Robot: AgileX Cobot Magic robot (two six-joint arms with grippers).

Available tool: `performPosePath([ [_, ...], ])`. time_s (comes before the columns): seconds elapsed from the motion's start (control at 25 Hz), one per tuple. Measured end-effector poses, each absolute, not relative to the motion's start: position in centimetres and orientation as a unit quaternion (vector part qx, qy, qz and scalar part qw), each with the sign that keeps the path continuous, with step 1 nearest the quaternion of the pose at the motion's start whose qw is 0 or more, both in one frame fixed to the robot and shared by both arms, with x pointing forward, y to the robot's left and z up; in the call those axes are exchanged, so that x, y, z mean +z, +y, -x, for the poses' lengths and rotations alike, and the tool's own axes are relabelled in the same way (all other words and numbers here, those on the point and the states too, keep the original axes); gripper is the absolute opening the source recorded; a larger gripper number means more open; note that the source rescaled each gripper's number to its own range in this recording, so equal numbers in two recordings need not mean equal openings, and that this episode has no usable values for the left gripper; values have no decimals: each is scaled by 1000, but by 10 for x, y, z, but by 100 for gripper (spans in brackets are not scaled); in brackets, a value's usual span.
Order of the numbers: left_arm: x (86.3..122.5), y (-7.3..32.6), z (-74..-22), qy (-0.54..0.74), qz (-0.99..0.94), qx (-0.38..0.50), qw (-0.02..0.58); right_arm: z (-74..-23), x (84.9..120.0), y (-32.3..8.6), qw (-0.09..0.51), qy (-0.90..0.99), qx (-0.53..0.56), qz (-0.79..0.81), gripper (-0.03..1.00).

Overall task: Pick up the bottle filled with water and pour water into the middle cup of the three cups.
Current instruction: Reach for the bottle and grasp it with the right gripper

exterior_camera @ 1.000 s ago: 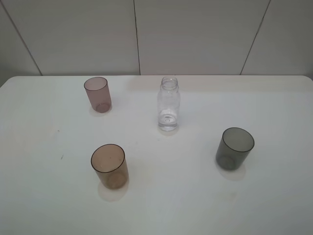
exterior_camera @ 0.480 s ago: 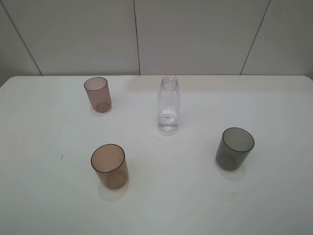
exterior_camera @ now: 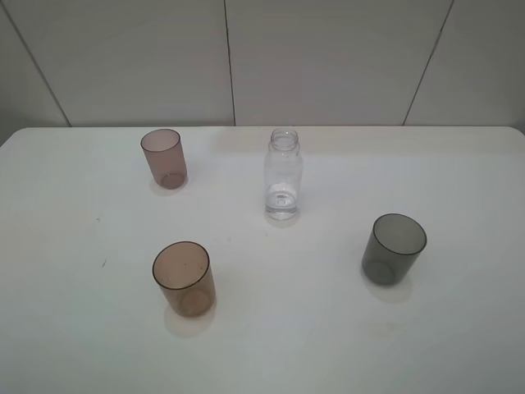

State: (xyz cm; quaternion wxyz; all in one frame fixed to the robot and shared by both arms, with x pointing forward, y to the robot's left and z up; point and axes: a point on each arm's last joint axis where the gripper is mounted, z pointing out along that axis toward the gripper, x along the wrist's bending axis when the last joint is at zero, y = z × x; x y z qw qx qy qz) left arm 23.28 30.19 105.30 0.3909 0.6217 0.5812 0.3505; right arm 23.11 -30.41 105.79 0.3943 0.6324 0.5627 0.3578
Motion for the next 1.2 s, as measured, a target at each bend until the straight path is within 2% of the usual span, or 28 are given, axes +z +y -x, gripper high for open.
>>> performPosePath([
  [0.32, 1053, 302, -233, 581, -622, 351, 391, -231, 1058, -304, 394, 563, 357, -633, 100],
  [0.44, 1053, 302, -233, 581, -622, 351, 391, -242, 1058, -304, 372, 576, 338, -645, 100],
  [0.6, 1053, 302, -233, 581, -622, 351, 391, -274, 1059, -301, 306, 606, 301, -669, 100],
  [0.88, 1053, 302, -233, 581, -622, 351, 391, -351, 1087, -284, 276, 696, 309, -586, 100],
  [1.04, 1053, 302, -233, 581, -622, 351, 391, -391, 1083, -252, 234, 794, 274, -489, 100],
  [1.2, 1053, 302, -233, 581, -622, 351, 391, -423, 1060, -219, 193, 849, 248, -424, 100],
])
